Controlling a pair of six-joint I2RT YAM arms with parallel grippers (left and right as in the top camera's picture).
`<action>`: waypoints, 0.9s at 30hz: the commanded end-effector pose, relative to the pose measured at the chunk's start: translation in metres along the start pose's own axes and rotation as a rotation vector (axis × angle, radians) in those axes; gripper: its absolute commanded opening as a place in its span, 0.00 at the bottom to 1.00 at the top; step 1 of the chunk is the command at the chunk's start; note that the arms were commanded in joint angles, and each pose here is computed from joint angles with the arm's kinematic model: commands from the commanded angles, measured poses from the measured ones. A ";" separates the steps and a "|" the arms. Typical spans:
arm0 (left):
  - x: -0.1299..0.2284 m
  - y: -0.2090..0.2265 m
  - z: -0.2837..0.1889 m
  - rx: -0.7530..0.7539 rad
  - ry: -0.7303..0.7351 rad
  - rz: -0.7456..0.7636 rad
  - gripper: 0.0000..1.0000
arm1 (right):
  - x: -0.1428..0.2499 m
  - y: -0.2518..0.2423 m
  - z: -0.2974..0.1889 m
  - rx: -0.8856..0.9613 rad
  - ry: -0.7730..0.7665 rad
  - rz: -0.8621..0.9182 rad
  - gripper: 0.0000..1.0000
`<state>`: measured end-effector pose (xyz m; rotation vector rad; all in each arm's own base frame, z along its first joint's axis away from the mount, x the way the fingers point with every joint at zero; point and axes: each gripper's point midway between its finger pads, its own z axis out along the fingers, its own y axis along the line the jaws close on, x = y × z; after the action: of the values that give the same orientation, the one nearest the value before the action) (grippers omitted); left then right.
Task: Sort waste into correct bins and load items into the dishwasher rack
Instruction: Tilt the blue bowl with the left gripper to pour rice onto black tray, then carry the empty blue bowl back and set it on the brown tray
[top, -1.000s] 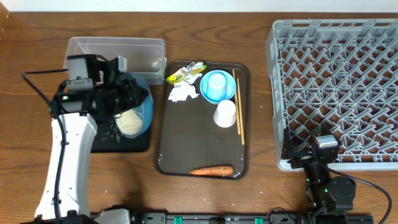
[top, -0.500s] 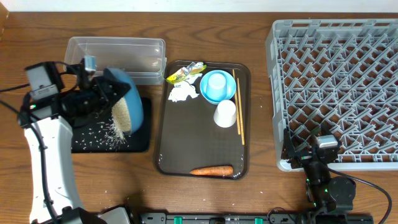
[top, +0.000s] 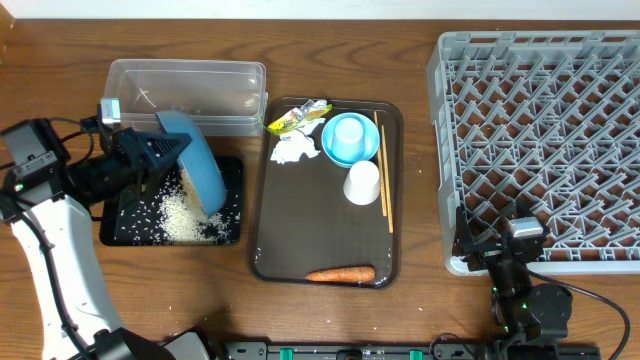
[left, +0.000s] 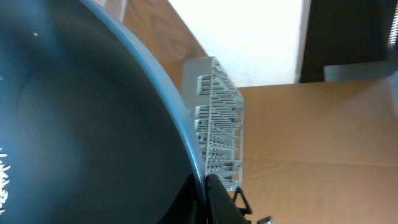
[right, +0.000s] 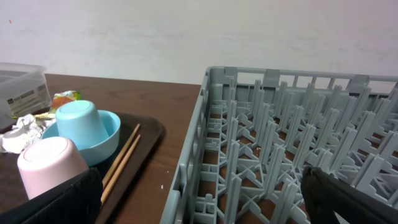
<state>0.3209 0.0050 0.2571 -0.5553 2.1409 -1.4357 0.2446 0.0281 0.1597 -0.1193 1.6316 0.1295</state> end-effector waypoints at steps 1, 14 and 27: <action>-0.002 -0.022 -0.012 0.081 -0.014 0.035 0.06 | 0.001 -0.003 0.000 0.013 0.004 -0.010 0.99; -0.014 -0.008 -0.030 0.044 -0.085 0.029 0.06 | 0.001 -0.003 0.000 0.013 0.004 -0.010 0.99; -0.024 -0.005 -0.040 0.066 -0.120 -0.006 0.06 | 0.001 -0.003 0.000 0.013 0.004 -0.010 0.99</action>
<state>0.3156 0.0361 0.2642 -0.6016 2.0465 -1.4159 0.2446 0.0281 0.1597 -0.1193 1.6316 0.1295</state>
